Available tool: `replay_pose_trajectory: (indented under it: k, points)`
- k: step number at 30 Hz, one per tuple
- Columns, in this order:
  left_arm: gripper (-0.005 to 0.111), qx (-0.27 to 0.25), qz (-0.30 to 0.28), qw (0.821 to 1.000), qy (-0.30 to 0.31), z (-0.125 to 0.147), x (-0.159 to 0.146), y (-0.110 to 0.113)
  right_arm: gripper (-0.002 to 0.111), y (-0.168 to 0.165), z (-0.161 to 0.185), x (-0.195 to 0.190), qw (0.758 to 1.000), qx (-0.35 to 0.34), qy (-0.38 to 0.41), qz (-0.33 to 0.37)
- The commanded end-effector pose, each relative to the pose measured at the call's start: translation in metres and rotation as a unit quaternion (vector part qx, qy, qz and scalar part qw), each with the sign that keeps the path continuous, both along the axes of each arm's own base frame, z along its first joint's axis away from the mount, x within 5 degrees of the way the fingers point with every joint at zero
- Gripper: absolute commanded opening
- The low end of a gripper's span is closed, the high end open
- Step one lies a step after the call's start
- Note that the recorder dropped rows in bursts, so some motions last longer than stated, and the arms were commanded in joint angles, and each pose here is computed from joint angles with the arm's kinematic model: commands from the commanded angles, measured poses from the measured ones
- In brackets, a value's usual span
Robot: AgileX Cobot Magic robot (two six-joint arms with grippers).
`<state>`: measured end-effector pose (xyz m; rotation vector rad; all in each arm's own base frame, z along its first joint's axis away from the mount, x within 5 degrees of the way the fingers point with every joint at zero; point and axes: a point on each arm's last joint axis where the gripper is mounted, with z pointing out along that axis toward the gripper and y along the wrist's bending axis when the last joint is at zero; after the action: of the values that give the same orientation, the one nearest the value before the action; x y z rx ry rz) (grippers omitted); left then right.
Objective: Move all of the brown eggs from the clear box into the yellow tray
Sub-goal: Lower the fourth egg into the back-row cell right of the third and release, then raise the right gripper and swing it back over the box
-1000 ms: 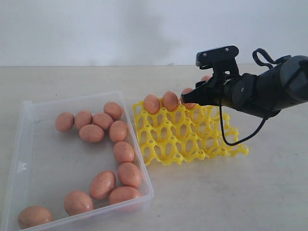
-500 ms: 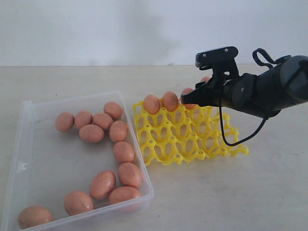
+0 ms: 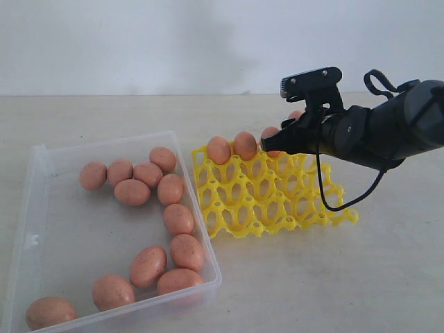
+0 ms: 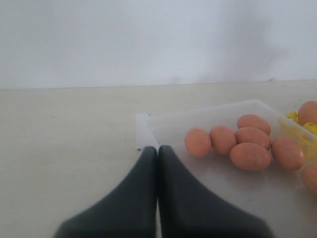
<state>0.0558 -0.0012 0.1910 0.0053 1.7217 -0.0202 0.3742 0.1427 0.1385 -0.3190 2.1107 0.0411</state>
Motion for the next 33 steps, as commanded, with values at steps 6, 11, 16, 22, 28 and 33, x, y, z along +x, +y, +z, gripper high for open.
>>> replay_pose_trajectory:
  k: [6,11,16,22,28,33]
  points:
    - [-0.004,-0.002,-0.003,1.0,-0.003,0.001,0.0,0.0,0.055,-0.002,0.001,0.001,1.0,-0.004,0.001,0.003]
    - [-0.004,-0.002,-0.003,1.0,-0.003,0.001,0.0,0.0,0.055,-0.002,0.001,0.001,1.0,-0.004,0.005,0.004]
    - [-0.004,-0.002,-0.003,1.0,-0.003,0.001,0.0,0.0,0.055,-0.002,0.007,0.001,1.0,-0.011,-0.004,0.011]
    - [-0.004,-0.002,-0.003,1.0,-0.003,0.001,0.0,0.0,0.055,-0.002,0.043,-0.005,0.999,0.004,-0.028,0.021]
    - [-0.004,-0.002,-0.003,1.0,-0.003,0.001,0.0,0.0,0.055,-0.004,0.071,-0.019,0.998,0.021,0.0,0.051]
    - [-0.004,-0.002,-0.003,1.0,-0.003,0.001,0.0,0.0,0.053,-0.004,0.091,-0.032,0.996,0.027,0.014,0.079]
